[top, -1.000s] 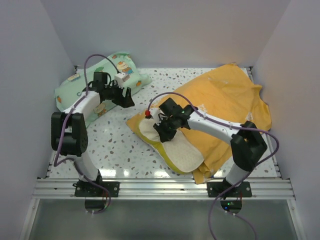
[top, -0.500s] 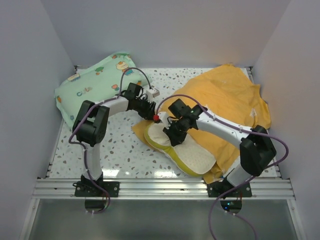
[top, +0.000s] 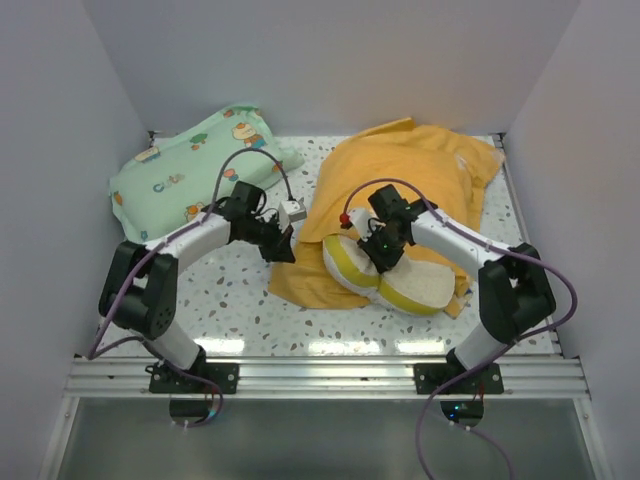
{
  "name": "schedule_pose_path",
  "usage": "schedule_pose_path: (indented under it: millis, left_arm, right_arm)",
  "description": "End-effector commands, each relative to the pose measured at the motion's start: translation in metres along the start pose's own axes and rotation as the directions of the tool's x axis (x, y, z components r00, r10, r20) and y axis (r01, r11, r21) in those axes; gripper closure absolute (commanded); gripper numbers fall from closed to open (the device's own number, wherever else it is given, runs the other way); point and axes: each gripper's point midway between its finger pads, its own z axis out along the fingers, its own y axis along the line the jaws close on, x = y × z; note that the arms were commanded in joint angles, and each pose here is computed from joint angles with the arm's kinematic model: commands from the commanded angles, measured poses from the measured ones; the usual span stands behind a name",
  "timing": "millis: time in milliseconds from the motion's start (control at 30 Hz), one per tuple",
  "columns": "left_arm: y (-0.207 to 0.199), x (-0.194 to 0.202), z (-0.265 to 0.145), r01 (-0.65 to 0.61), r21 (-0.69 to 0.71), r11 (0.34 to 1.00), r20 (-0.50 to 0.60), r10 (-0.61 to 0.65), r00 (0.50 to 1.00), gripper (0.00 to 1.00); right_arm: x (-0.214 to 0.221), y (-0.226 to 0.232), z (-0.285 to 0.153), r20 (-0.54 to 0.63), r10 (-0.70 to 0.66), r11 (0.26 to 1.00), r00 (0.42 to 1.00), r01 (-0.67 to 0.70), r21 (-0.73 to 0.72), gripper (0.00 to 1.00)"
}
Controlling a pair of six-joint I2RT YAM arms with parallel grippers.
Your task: Put the pillow into the pillowcase
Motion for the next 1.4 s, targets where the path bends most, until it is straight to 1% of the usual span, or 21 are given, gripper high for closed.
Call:
schedule_pose_path:
  millis: [0, 167, 300, 333, 367, 400, 433, 467, 567, 600, 700, 767, 833, 867, 1000, 1067, 1167, 1233, 1267, 1333, 1367]
  left_arm:
    - [-0.077, 0.031, -0.012, -0.188, 0.207, 0.96, -0.101, 0.212, 0.972, 1.0]
    - [-0.131, 0.026, 0.015, -0.292, 0.345, 0.892, -0.092, 0.342, 0.935, 1.0]
    - [-0.183, 0.0, 0.06, -0.424, 0.412, 0.807, 0.004, 0.463, 0.886, 1.0]
    - [-0.195, -0.01, 0.065, -0.4, 0.422, 0.814, 0.022, 0.432, 0.902, 1.0]
    - [-0.203, -0.02, 0.072, -0.429, 0.428, 0.795, 0.063, 0.448, 0.892, 0.98]
    - [-0.212, -0.025, 0.079, -0.438, 0.431, 0.789, 0.067, 0.456, 0.887, 0.84]
    - [-0.214, -0.03, 0.079, -0.454, 0.426, 0.782, 0.087, 0.465, 0.881, 0.72]
    - [-0.213, -0.036, 0.076, -0.473, 0.412, 0.779, 0.107, 0.475, 0.874, 0.56]
    - [-0.188, -0.059, 0.046, -0.553, 0.292, 0.78, 0.184, 0.522, 0.833, 0.39]
    - [-0.159, -0.075, 0.023, -0.544, 0.193, 0.817, 0.212, 0.507, 0.836, 0.29]
    - [-0.079, -0.076, -0.005, -0.411, -0.056, 0.91, 0.143, 0.415, 0.899, 0.26]
    - [-0.037, -0.069, -0.012, -0.331, -0.233, 0.915, 0.094, 0.359, 0.928, 0.25]
    - [-0.017, -0.062, -0.007, -0.245, -0.311, 0.918, 0.116, 0.293, 0.949, 0.23]
    - [-0.011, -0.06, -0.004, -0.214, -0.333, 0.918, 0.121, 0.266, 0.956, 0.16]
    - [0.01, -0.06, 0.033, -0.089, -0.338, 0.937, 0.116, 0.135, 0.984, 0.11]
    - [0.018, -0.066, 0.049, -0.081, -0.345, 0.935, 0.143, 0.138, 0.98, 0.1]
    - [0.018, -0.073, 0.068, -0.074, -0.328, 0.942, 0.152, 0.13, 0.98, 0.08]
    - [0.016, -0.068, 0.092, -0.062, -0.301, 0.952, 0.12, 0.102, 0.988, 0.08]
    - [0.016, -0.068, 0.097, -0.06, -0.301, 0.952, 0.114, 0.099, 0.989, 0.1]
    - [0.006, -0.066, 0.115, -0.068, -0.268, 0.961, 0.11, 0.1, 0.989, 0.17]
    - [0.0, -0.068, 0.12, -0.075, -0.245, 0.967, 0.116, 0.106, 0.988, 0.28]
  right_arm:
    - [0.031, -0.096, -0.013, -0.118, 0.064, 0.948, 0.991, -0.024, 0.317, 1.0]
    - [0.047, -0.112, -0.012, -0.108, 0.118, 0.945, 0.987, -0.078, 0.318, 1.0]
    - [0.04, -0.13, -0.026, -0.044, 0.167, 0.94, 0.985, -0.146, 0.308, 1.0]
    - [0.043, -0.135, -0.026, -0.049, 0.168, 0.946, 0.985, -0.147, 0.289, 1.0]
    - [0.049, -0.151, -0.033, -0.034, 0.194, 0.94, 0.98, -0.176, 0.294, 1.0]
    - [0.05, -0.155, -0.035, -0.03, 0.159, 0.954, 0.987, -0.146, 0.262, 0.98]
    - [0.059, -0.165, -0.045, -0.028, 0.189, 0.952, 0.982, -0.176, 0.249, 0.91]
    - [0.06, -0.165, -0.052, -0.015, 0.191, 0.959, 0.982, -0.183, 0.217, 0.62]
    - [0.056, -0.155, -0.091, 0.051, 0.171, 0.977, 0.984, -0.176, 0.118, 0.17]
    - [0.06, -0.153, -0.103, 0.065, 0.178, 0.978, 0.982, -0.184, 0.102, 0.13]
    - [0.045, -0.11, -0.131, 0.138, 0.199, 0.98, 0.97, -0.196, -0.036, 0.06]
    - [0.034, -0.081, -0.129, 0.147, 0.201, 0.978, 0.969, -0.188, -0.094, 0.02]
    - [0.028, -0.059, -0.104, 0.105, 0.194, 0.977, 0.975, -0.183, -0.112, 0.01]
    - [0.029, -0.056, -0.096, 0.09, 0.197, 0.977, 0.976, -0.188, -0.097, 0.01]
    - [0.031, -0.051, -0.058, 0.052, 0.261, 0.965, 0.964, -0.259, -0.051, 0.02]
    - [0.032, -0.06, -0.042, 0.06, 0.281, 0.96, 0.958, -0.281, -0.009, 0.01]
    - [0.041, -0.062, -0.013, 0.003, 0.296, 0.955, 0.955, -0.296, 0.012, 0.01]
    - [0.052, -0.052, 0.006, -0.062, 0.316, 0.947, 0.947, -0.319, -0.04, 0.07]
    - [0.055, -0.047, 0.011, -0.077, 0.319, 0.944, 0.945, -0.324, -0.059, 0.25]
    - [0.058, -0.038, 0.016, -0.083, 0.323, 0.938, 0.943, -0.331, -0.104, 0.52]
    - [0.058, -0.034, 0.015, -0.076, 0.323, 0.935, 0.943, -0.331, -0.125, 0.79]
